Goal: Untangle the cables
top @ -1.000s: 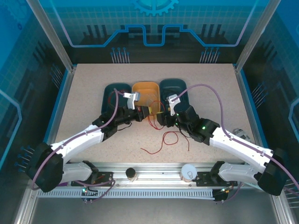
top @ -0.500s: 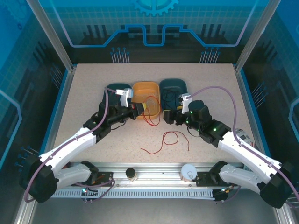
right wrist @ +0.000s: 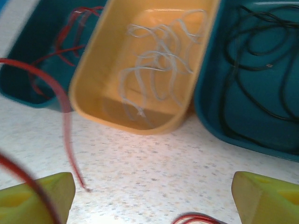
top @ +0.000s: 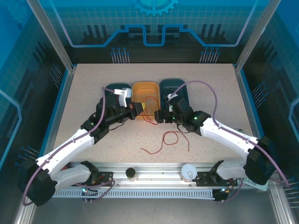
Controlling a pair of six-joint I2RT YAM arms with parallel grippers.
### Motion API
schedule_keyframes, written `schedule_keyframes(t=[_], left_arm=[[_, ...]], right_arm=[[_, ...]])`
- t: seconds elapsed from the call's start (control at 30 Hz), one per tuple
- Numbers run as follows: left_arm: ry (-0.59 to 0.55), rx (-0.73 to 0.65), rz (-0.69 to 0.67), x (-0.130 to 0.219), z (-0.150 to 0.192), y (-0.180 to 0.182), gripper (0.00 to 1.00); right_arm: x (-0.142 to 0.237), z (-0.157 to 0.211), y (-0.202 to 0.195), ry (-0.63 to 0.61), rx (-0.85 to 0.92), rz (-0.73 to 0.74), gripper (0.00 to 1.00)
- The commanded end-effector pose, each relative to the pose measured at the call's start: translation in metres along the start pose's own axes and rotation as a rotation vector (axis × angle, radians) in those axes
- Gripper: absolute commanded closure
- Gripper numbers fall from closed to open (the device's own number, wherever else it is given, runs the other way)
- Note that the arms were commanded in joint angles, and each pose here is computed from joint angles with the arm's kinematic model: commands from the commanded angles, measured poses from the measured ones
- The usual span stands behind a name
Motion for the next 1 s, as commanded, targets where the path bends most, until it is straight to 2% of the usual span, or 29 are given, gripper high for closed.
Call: schedule_keyframes(t=[0.0,0.1,0.2,0.3,0.5,0.67,0.83,0.97], left_arm=[[-0.062,-0.076,0.000,0.017,-0.022,-0.015,1.00],[-0.084,-0.111,-0.052,0.027,-0.027,-0.015,1.00],[-0.104,-0.137,-0.120,0.039,-0.030,-0.013,1.00],[-0.120,-0.147,-0.204,0.048,-0.033,-0.008,1.00],[-0.188,-0.148,-0.381,0.066,-0.044,0.004,1.00],[-0.224,-0.132,-0.486,0.077,-0.058,0.015,1.00],[-0.273,-0.105,-0.528,0.082,-0.069,0.027,1.00],[-0.303,-0.096,-0.567,0.087,-0.080,0.034,1.00]], right_arm=[[0.002,0.002,-0.020,0.013,-0.008,0.209,0.12],[0.004,0.000,-0.029,0.006,-0.005,0.286,0.12],[0.009,-0.002,-0.028,-0.008,0.004,0.259,0.11],[0.012,-0.005,-0.020,-0.015,0.017,0.173,0.10],[0.027,-0.009,0.011,-0.030,0.107,-0.127,0.00],[0.053,-0.013,0.027,-0.067,0.193,-0.303,0.00],[0.072,-0.014,0.032,-0.110,0.231,-0.389,0.00],[0.075,-0.016,0.025,-0.140,0.204,-0.339,0.00]])
Point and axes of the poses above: each hand's point on the last joint's axis, 136 mm out from that joint toward the fingers, its own x axis back along the fingers, its own y axis along the line the jaws close on, z = x × y, the point moved 7 cm from there along x, back along the fingers, and after that the axes turned 7 degrees about -x, right-handed, at the moved point
